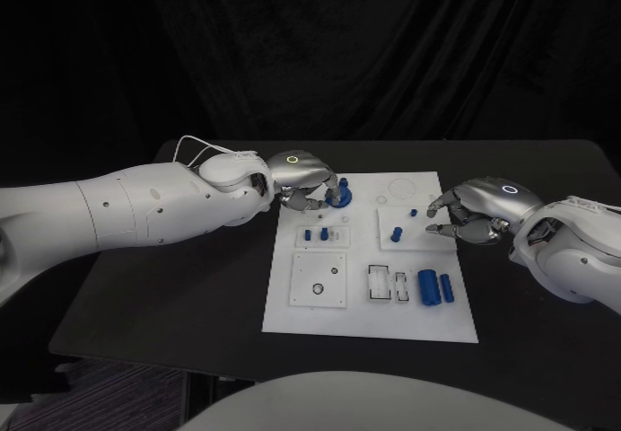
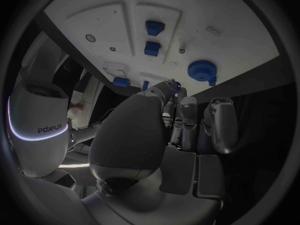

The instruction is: Assemble the parts on the task board

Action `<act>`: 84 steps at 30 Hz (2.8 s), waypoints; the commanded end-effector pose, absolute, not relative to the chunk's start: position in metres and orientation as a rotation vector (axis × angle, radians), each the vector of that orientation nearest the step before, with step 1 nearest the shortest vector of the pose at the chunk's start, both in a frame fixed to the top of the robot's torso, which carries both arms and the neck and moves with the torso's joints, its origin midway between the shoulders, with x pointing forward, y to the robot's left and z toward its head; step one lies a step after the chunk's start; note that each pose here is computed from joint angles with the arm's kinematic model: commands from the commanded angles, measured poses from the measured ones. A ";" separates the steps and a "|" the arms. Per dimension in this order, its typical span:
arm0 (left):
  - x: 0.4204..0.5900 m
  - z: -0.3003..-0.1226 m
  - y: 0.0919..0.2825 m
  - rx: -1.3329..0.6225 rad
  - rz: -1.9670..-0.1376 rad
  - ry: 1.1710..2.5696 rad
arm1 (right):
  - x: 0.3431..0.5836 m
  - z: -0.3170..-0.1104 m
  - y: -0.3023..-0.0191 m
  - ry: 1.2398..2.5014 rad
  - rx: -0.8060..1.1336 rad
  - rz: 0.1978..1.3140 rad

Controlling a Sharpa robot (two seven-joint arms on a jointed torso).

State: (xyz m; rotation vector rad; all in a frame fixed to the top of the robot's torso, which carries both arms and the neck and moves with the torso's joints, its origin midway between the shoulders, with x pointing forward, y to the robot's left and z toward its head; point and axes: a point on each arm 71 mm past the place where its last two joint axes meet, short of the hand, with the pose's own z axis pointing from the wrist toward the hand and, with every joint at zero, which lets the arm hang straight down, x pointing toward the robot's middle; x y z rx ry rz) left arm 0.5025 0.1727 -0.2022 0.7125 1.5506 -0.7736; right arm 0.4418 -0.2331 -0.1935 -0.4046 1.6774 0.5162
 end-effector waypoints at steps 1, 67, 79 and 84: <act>0.504 -0.207 0.177 0.714 -0.757 1.609 | 0.441 -0.196 -0.233 1.709 -0.410 0.525; 0.500 -0.238 0.182 0.670 -0.712 1.738 | 0.441 -0.199 -0.231 1.741 -0.419 0.536; 0.500 -0.242 0.180 0.670 -0.708 1.761 | 0.440 -0.201 -0.230 1.752 -0.410 0.544; 0.499 -0.243 0.182 0.664 -0.704 1.759 | 0.440 -0.201 -0.231 1.756 -0.408 0.542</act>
